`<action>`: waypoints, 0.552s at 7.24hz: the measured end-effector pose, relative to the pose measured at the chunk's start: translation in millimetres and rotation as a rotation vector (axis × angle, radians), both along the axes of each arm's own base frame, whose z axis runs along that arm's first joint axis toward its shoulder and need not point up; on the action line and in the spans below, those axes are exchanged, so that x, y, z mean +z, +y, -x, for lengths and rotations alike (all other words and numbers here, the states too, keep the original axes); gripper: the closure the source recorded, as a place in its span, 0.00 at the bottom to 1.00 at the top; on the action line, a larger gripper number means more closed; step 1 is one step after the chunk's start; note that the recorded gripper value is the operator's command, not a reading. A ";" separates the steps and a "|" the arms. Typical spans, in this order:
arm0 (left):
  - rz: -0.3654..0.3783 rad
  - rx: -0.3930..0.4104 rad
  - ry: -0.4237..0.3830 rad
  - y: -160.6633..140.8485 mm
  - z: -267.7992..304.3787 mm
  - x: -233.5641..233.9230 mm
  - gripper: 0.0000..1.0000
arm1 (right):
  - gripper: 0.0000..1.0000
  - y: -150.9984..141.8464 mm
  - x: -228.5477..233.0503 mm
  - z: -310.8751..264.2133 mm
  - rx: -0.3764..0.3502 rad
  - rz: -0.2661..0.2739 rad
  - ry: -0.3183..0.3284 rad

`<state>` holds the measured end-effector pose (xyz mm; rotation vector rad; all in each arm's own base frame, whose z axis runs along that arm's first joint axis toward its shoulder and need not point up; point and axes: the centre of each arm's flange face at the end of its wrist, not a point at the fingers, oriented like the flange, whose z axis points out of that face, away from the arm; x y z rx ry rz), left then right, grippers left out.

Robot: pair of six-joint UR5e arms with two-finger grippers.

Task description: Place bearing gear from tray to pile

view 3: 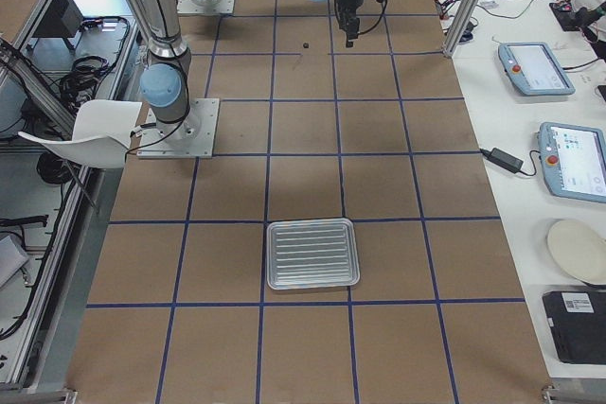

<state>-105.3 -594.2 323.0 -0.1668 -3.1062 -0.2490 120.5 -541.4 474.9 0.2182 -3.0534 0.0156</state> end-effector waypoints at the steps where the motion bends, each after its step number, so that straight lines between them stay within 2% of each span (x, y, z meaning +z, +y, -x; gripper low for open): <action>1: -0.007 0.004 0.004 9.3 43.3 -5.8 0.00 | 0.00 26.1 35.5 11.0 -0.016 -0.003 -0.007; 2: -0.018 0.013 0.029 20.2 78.6 -11.3 0.00 | 0.00 47.5 53.8 6.7 -0.047 0.005 -0.037; 4: -0.009 0.049 0.057 46.2 144.1 -33.1 0.00 | 0.00 53.1 51.4 -27.9 -0.098 0.051 -0.079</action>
